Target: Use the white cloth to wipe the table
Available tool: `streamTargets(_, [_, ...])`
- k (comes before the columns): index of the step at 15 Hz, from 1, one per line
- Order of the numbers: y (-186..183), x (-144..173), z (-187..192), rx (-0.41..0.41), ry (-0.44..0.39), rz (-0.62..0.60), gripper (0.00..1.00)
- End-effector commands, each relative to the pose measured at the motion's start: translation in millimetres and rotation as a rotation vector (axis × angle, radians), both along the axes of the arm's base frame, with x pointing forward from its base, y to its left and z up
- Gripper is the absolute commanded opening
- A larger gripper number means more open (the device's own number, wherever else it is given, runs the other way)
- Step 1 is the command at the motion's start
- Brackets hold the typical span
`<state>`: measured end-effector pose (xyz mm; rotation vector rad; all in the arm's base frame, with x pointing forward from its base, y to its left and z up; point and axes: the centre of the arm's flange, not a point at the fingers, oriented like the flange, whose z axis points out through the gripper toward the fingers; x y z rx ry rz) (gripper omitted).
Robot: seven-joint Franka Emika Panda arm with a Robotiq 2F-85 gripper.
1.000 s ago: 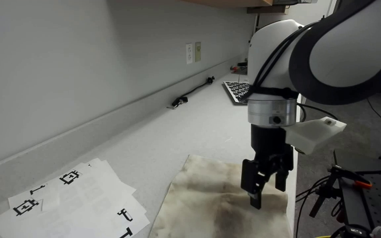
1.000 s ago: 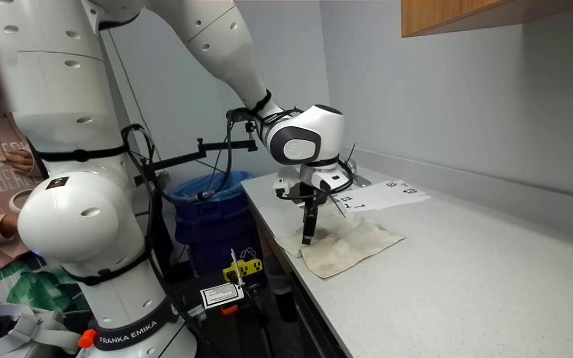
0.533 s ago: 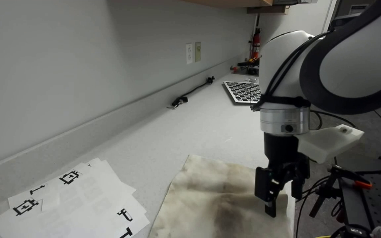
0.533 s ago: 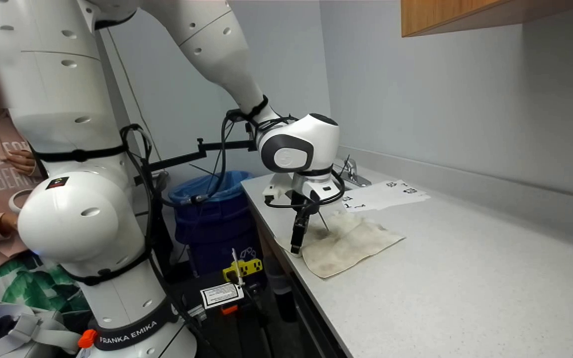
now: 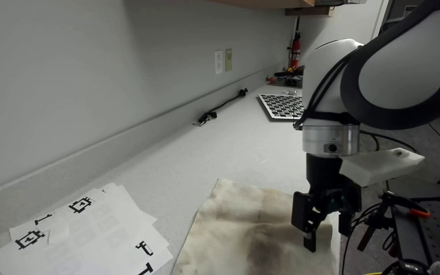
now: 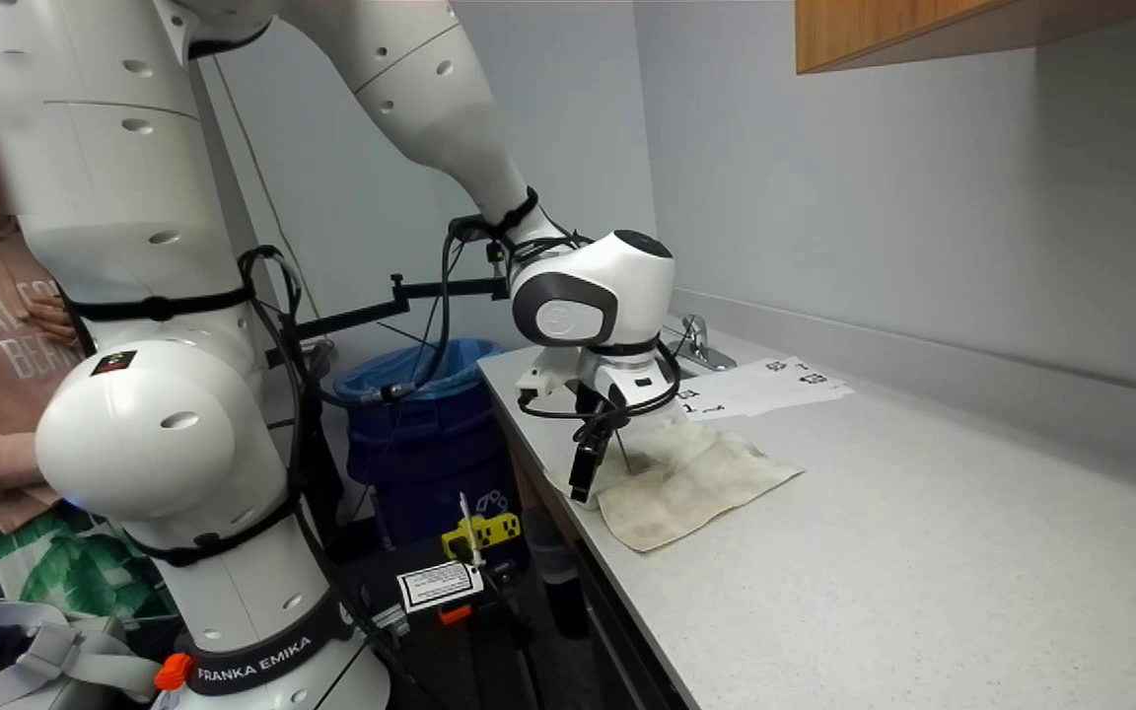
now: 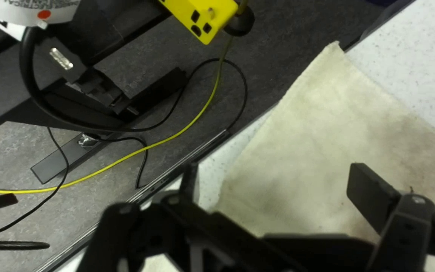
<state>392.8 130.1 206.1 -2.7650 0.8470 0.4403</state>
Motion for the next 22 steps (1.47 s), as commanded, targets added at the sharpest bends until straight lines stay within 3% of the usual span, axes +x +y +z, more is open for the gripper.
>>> streamTargets(1, [1,10,1,0.058,-0.055,-0.043,1.00])
streamTargets(7, [-7,24,-1,0.043,-0.125,-0.067,1.00])
streamTargets(22, [-7,-11,-7,0.021,0.008,-0.054,1.00])
